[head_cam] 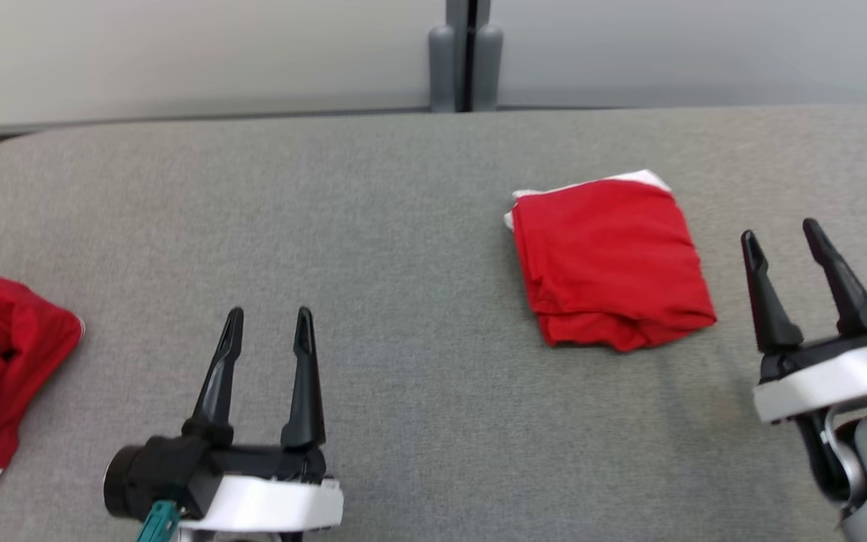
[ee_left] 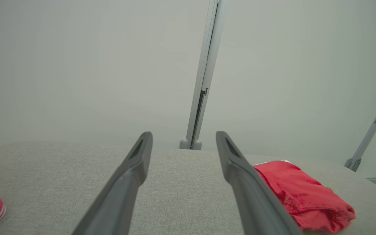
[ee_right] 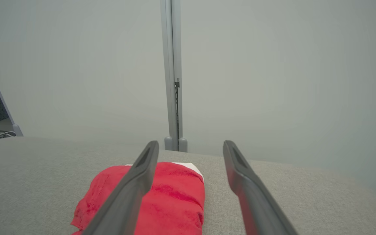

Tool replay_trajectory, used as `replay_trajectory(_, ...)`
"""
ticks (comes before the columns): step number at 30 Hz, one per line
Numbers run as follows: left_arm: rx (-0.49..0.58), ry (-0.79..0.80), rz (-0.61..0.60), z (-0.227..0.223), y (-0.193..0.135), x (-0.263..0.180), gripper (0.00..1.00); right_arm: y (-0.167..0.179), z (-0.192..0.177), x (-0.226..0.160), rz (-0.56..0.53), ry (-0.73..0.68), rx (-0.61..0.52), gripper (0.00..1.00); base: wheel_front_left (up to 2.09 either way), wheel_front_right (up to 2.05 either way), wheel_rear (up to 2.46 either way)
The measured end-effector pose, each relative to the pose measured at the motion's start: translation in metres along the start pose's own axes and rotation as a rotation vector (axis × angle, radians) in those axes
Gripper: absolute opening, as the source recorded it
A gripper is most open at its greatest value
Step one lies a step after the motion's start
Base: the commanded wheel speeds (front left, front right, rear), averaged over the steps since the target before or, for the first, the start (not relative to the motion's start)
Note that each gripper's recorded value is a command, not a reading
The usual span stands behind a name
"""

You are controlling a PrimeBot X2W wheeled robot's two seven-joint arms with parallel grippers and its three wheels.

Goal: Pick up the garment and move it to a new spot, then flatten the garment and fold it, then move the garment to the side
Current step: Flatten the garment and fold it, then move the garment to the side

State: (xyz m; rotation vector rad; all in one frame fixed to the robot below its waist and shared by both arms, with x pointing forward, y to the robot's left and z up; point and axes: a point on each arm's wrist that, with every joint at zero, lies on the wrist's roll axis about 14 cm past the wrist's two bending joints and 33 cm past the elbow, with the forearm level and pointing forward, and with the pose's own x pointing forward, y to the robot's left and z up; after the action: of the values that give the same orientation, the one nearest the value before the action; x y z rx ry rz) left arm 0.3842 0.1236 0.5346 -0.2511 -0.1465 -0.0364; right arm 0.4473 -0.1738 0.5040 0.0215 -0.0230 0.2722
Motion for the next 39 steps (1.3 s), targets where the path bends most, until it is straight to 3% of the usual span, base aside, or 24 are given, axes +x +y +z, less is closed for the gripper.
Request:
replay_trajectory(5,0.009,0.000,0.005,0.003,0.003,-0.016,1.00,0.008,0.005,-0.039,-0.080,-0.045,0.039,1.00,0.00,0.00,0.00)
replay_trajectory(11,0.043,0.016,-0.011,0.000,0.000,-0.027,1.00,0.026,-0.009,-0.066,-0.097,-0.017,0.072,1.00,0.00,0.00,0.00)
replay_trajectory(39,0.103,0.063,0.017,-0.013,0.009,-0.052,1.00,0.044,-0.010,-0.074,-0.063,-0.015,0.076,1.00,0.00,0.00,0.00)
